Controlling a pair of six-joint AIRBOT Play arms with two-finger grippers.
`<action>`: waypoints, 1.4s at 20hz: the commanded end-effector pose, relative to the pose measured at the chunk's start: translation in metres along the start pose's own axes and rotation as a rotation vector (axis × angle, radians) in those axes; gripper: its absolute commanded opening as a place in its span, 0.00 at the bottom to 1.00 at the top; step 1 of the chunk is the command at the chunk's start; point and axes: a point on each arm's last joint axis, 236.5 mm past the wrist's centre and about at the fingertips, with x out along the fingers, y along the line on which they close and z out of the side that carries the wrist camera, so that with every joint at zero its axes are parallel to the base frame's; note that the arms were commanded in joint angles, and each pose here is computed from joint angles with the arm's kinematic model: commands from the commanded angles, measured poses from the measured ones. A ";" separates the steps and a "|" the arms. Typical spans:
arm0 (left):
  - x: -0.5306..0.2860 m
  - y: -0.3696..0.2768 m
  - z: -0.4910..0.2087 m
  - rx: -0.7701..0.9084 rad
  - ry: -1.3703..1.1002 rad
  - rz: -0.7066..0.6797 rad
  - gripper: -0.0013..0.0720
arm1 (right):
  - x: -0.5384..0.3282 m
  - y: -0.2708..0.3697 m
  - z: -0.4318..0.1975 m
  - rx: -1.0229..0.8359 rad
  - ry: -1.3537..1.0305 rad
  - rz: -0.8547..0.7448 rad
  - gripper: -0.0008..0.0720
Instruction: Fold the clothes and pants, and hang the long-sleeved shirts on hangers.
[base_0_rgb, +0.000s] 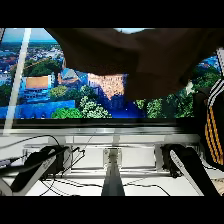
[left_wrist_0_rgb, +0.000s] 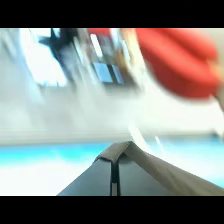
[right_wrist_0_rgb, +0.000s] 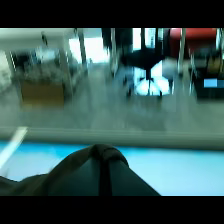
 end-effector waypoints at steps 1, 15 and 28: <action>-0.075 -0.006 0.085 0.141 -0.265 0.149 0.03 | -0.074 0.012 0.068 -0.010 -0.207 0.018 0.03; -0.101 0.023 0.083 0.119 -0.238 0.300 0.03 | -0.059 0.018 0.053 -0.018 -0.030 0.038 0.03; 0.122 0.172 -0.356 -0.332 0.725 0.197 0.03 | 0.206 -0.039 -0.385 0.120 0.869 -0.044 0.03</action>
